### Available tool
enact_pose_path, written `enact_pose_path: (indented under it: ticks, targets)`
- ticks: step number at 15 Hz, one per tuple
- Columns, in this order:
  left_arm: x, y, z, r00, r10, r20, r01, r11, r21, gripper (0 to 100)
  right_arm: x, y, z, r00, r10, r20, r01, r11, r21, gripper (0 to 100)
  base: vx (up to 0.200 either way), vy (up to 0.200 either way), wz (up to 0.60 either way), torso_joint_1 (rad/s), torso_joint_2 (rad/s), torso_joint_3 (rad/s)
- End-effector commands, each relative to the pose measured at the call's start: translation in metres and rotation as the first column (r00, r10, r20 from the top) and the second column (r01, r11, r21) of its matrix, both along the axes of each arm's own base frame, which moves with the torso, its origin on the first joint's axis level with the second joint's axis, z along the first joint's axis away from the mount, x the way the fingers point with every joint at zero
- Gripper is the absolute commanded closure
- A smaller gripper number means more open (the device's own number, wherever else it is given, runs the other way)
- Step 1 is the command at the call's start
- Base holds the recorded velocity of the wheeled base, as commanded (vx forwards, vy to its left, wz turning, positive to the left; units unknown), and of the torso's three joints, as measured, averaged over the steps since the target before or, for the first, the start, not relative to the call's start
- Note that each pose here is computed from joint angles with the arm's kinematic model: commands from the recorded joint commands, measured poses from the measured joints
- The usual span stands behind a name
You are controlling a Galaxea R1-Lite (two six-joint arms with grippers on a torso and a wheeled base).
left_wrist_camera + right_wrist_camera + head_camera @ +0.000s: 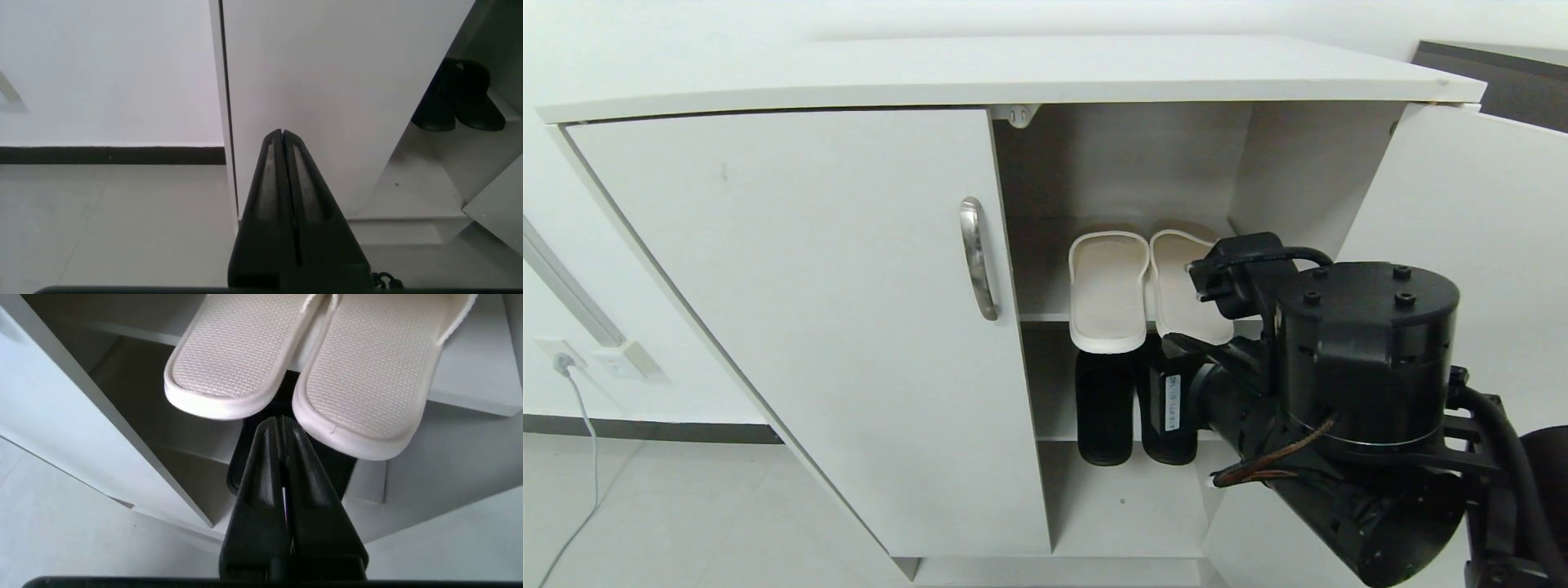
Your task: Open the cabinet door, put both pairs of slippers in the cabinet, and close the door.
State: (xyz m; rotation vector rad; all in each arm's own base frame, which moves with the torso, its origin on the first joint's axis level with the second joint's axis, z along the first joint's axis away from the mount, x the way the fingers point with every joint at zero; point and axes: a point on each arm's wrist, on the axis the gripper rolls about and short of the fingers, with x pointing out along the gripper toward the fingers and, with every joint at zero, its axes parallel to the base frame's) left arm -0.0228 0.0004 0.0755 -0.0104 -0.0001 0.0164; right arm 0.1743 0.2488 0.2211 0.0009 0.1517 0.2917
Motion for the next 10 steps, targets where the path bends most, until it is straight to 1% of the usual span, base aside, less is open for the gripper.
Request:
enact_pose_path:
  ticks: [1, 2, 10]
  targets:
    - [0.0000, 0.0000, 0.0000, 1.000, 0.000, 0.000, 0.000, 1.000, 0.000, 100, 0.0008, 0.0013, -0.0026, 1.000, -0.001, -0.003, 0.001, 1.000, -0.006, 100, 0.000, 0.000, 0.00, 0.000, 0.00, 0.000]
    - [0.0000, 0.0000, 0.0000, 1.000, 0.000, 0.000, 0.000, 1.000, 0.000, 100, 0.0009, 0.0015, -0.0034, 1.000, -0.001, -0.003, 0.001, 1.000, -0.007, 100, 0.000, 0.000, 0.00, 0.000, 0.00, 0.000]
    - [0.0000, 0.0000, 0.0000, 1.000, -0.001, 0.000, 0.001, 1.000, 0.000, 100, 0.0024, 0.0039, -0.0080, 1.000, -0.002, -0.012, 0.002, 1.000, -0.017, 100, -0.200, 0.000, 0.00, 0.004, 0.00, 0.001]
